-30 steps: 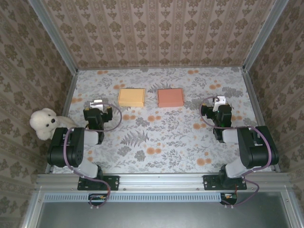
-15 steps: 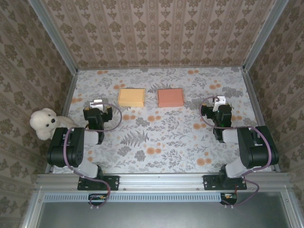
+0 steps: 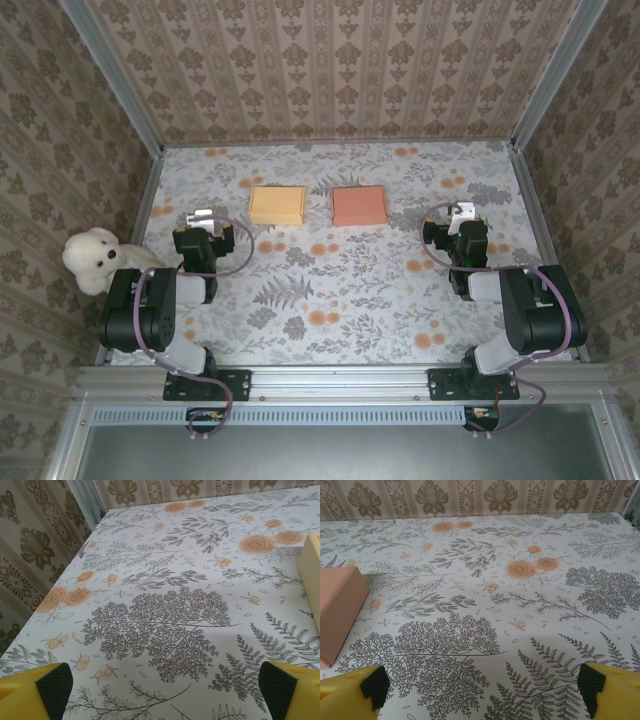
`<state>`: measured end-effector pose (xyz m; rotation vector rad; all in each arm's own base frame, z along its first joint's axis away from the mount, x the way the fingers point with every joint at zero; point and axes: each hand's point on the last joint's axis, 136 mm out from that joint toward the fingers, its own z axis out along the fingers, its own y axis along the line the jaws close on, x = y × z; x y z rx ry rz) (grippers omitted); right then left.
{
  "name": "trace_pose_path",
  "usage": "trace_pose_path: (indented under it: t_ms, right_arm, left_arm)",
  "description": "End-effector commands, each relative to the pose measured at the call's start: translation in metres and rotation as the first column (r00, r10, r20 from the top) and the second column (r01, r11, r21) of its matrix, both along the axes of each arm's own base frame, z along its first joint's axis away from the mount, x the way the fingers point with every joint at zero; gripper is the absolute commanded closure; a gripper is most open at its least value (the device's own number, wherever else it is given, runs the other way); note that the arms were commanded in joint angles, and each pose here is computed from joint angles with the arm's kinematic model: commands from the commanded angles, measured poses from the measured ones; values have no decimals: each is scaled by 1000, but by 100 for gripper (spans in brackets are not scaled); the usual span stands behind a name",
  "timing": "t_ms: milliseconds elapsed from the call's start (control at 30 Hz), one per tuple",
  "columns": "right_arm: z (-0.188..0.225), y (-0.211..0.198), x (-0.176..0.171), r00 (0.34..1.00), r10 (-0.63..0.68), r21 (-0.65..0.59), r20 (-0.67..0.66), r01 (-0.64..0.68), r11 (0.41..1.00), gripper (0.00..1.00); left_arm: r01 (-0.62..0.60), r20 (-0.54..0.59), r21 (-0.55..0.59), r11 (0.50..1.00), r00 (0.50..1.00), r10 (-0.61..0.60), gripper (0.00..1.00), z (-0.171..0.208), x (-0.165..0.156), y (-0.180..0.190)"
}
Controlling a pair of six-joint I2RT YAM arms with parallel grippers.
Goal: Fold the paper box
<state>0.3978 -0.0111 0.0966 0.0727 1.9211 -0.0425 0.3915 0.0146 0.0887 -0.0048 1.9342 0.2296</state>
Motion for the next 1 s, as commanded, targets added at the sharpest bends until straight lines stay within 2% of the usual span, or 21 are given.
trace_pose_path:
  t_ms: [0,733,800,833,967]
  right_arm:
    - [2,4,2,1000,17,17,3,-17,1000,0]
    - [2,4,2,1000,18,17,3,-18,1000,0]
    - [1,4,2,1000,17,17,3,-17,1000,0]
    - [1,5,2,1000,18,17,3,-18,1000,0]
    - [2,5,2,1000,18,17,3,-18,1000,0]
  left_arm:
    - [14,24,-29,999,1000,-13,0,8,5,-2]
    - [16,22,-29,999,1000,-16,0,7,5,-3]
    - [71,7,-41,997,997,-71,0,6,8,-10]
    - [148,-9,-51,988,989,-149,0,4,10,-22]
    - [165,-3,-66,984,986,-166,0,4,9,-22]
